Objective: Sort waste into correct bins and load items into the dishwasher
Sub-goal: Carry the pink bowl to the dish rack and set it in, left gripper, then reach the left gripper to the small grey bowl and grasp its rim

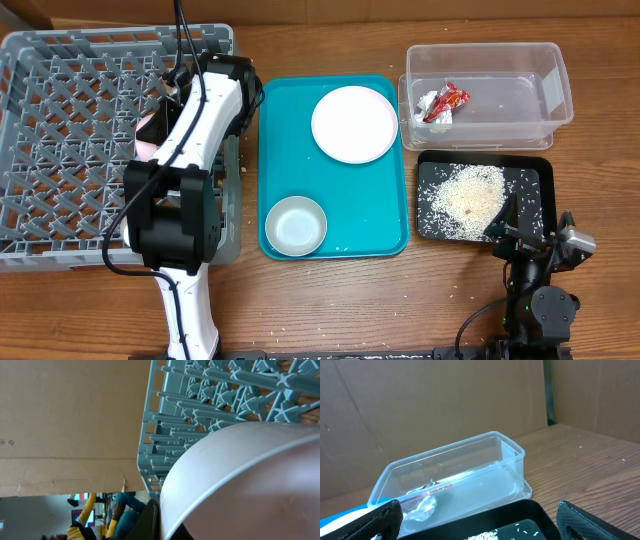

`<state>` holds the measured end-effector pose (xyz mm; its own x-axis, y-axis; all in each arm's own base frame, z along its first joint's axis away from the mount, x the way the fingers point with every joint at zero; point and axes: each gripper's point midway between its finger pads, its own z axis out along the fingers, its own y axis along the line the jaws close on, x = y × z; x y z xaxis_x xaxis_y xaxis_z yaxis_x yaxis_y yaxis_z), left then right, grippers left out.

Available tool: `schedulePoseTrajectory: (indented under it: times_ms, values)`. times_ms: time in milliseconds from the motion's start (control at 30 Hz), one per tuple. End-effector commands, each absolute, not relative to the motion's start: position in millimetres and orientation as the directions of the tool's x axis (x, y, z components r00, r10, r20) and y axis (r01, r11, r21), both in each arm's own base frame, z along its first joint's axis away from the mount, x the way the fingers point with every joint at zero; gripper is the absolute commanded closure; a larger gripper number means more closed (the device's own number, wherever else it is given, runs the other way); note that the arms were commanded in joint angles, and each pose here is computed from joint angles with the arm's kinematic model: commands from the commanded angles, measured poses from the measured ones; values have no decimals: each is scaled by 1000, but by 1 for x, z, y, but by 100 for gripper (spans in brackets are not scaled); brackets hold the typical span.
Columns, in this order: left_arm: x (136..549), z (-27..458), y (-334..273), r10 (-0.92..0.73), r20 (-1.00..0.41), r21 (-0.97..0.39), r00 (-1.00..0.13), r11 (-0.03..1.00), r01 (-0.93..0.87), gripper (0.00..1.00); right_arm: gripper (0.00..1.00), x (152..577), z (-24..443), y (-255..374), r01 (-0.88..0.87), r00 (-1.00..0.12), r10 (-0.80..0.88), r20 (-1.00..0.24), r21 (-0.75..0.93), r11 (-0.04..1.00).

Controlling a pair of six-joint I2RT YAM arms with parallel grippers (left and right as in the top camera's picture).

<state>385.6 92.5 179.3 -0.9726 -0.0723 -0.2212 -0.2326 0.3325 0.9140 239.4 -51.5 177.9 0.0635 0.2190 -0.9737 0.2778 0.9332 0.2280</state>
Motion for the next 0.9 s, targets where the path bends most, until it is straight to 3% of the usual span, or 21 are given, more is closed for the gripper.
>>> schedulePoseTrajectory:
  times_ms: [0, 200, 267, 333, 367, 533, 633, 667, 700, 733, 800, 867]
  values:
    - [383, 155, 77, -120, -219, 881, -968, 403, -250, 96, 0, 239, 176, -53, 283, 70, 218, -974, 229, 932]
    - [381, 147, 54, -110, -199, 861, -974, 454, -228, 94, 0, 239, 176, -53, 283, 70, 218, -974, 229, 932]
    - [379, 142, 47, -116, -190, 850, -975, 478, -223, 86, 0, 239, 176, -53, 283, 70, 218, -974, 229, 932]
    - [375, 135, 38, -135, -175, 828, -975, 516, -220, 64, 0, 239, 176, -53, 283, 70, 218, -974, 229, 932]
    - [374, 134, 35, -142, -170, 820, -975, 529, -220, 59, 0, 239, 176, -53, 283, 70, 218, -974, 229, 932]
    - [373, 145, 20, -171, -167, 769, -971, 593, -237, 62, 0, 239, 176, -53, 283, 70, 218, -974, 229, 932]
    - [378, 159, -1, -218, -203, 643, -954, 705, -298, 43, 0, 239, 176, -53, 283, 70, 218, -974, 229, 932]
    - [384, 170, -20, -238, -216, 516, -947, 795, -318, 36, 0, 239, 176, -53, 283, 70, 218, -974, 229, 932]
    - [388, 176, -35, -219, -206, 430, -954, 855, -289, 35, 0, 239, 176, -53, 283, 70, 218, -974, 229, 932]
    - [396, 192, -69, -124, -202, 232, -971, 958, -171, 37, 0, 239, 176, -53, 283, 70, 218, -974, 229, 932]
    - [398, 225, -107, -29, -259, 8, -965, 999, -32, 29, 0, 239, 176, -53, 283, 70, 218, -974, 229, 932]
    - [392, 250, -122, 2, -308, -92, -951, 995, 32, 16, 0, 239, 176, -53, 283, 70, 218, -974, 229, 932]
